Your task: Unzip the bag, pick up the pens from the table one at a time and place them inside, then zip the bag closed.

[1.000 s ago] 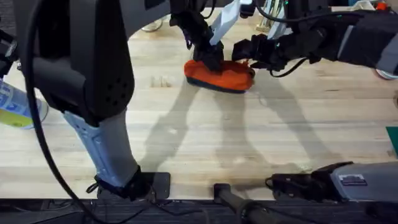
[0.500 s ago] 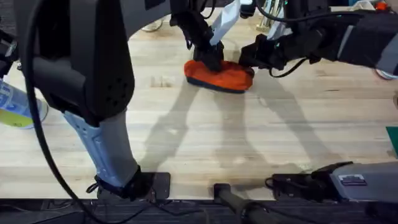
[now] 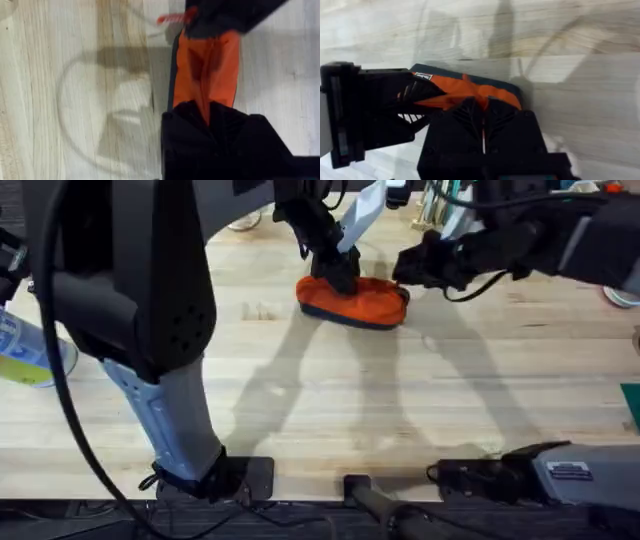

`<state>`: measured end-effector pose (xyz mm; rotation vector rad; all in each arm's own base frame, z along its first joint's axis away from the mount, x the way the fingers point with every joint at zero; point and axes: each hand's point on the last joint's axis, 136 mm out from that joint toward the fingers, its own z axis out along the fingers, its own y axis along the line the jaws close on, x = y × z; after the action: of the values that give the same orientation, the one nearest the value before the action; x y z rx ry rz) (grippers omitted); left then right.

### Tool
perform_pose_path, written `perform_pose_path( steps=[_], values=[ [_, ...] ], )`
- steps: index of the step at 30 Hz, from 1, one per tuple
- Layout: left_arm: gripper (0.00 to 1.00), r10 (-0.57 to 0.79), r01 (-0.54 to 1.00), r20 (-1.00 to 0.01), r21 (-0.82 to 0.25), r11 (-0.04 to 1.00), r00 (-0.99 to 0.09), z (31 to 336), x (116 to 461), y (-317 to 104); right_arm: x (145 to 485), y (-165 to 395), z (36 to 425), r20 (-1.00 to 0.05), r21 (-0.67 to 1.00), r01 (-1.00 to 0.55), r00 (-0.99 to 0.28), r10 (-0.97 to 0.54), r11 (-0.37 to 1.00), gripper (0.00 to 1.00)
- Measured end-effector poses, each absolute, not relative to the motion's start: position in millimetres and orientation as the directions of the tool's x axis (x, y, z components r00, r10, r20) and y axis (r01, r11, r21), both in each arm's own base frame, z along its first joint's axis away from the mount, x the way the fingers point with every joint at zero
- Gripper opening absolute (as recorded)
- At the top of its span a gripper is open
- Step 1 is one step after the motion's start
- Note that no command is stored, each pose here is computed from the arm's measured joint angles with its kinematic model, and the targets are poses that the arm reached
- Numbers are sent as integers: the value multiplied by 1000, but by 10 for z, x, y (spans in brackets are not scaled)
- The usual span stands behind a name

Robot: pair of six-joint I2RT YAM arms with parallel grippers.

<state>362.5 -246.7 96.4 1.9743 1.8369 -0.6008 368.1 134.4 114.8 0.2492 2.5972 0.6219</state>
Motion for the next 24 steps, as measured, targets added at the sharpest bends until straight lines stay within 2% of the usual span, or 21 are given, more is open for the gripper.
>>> perform_pose_path(
  steps=[12, 24],
  values=[
    [42, 825, 998, -563, -19, -62, 40, 985, 3647, -2475, 3585, 1111, 1194, -362, 456, 113, -882, 300, 882, 34],
    [42, 761, 998, -649, -62, -31, -17, 1053, 3714, -2429, 3634, 796, 1187, -341, 473, 188, -862, 375, 861, 34]
  ],
)
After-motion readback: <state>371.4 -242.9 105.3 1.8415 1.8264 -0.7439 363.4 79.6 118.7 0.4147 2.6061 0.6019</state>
